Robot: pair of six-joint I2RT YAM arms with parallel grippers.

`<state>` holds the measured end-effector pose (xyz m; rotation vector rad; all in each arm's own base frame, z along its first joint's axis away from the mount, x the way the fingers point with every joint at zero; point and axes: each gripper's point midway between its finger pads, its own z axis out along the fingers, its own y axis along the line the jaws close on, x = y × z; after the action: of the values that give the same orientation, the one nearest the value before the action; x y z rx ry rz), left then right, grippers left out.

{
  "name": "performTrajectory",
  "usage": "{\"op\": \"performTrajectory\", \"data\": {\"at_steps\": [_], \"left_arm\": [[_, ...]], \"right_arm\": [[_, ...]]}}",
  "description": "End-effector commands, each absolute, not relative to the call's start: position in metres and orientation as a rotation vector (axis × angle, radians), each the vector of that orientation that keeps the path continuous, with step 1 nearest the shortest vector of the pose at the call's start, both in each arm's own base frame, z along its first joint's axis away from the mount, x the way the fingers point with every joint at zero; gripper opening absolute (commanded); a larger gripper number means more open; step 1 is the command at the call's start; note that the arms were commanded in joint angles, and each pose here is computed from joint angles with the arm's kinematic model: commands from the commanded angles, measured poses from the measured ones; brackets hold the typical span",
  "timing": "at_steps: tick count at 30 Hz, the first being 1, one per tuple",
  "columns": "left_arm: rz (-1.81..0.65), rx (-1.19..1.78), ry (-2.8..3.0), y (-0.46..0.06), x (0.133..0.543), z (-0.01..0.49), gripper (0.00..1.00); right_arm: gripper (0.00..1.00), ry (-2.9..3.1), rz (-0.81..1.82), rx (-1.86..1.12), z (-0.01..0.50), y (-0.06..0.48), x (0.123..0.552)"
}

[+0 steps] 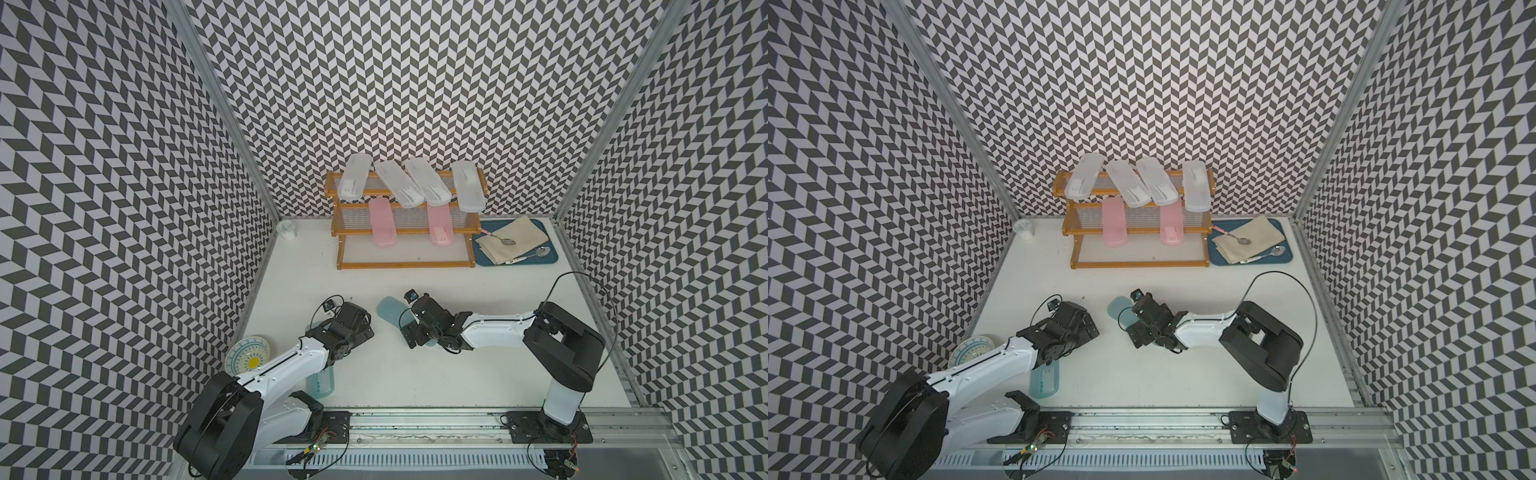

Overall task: Place the pencil cases on the shelf according to color
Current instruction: Move the pencil case to the center of the board.

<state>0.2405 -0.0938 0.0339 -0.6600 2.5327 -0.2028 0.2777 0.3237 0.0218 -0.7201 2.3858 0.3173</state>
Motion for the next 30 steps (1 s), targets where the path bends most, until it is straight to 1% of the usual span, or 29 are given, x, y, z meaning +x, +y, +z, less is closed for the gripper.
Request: {"op": "performTrajectory", "data": {"at_steps": [1,5,9,12,17,22,26,30], "left_arm": [[-0.193,-0.702,2.504,-0.097,0.242,0.048,1.00],[-0.179,-0.726,2.386,-0.086,0.248,0.078,1.00],[-0.146,-0.786,2.343,-0.061,0.249,0.086,1.00],[-0.135,-0.832,2.334,-0.043,0.248,0.078,1.00],[-0.248,-0.930,2.329,-0.031,0.248,0.064,1.00],[-0.151,-0.973,2.327,-0.013,0.241,0.060,0.99],[-0.176,-1.017,2.347,-0.005,0.237,0.047,1.00],[-0.165,-1.041,2.341,0.002,0.236,0.039,1.00]], "right_arm": [[1.00,2.491,0.224,-0.589,0.002,0.283,0.264],[1.00,2.501,0.252,-0.505,0.006,0.265,0.255],[1.00,2.480,0.349,-0.443,0.018,0.262,0.247],[1.00,2.459,0.439,-0.447,0.028,0.269,0.241],[1.00,2.444,0.452,-0.442,0.037,0.273,0.245],[1.00,2.448,0.460,-0.477,0.035,0.278,0.244],[1.00,2.476,0.479,-0.462,0.028,0.279,0.241],[0.99,2.452,0.553,-0.448,0.038,0.287,0.240]]}}
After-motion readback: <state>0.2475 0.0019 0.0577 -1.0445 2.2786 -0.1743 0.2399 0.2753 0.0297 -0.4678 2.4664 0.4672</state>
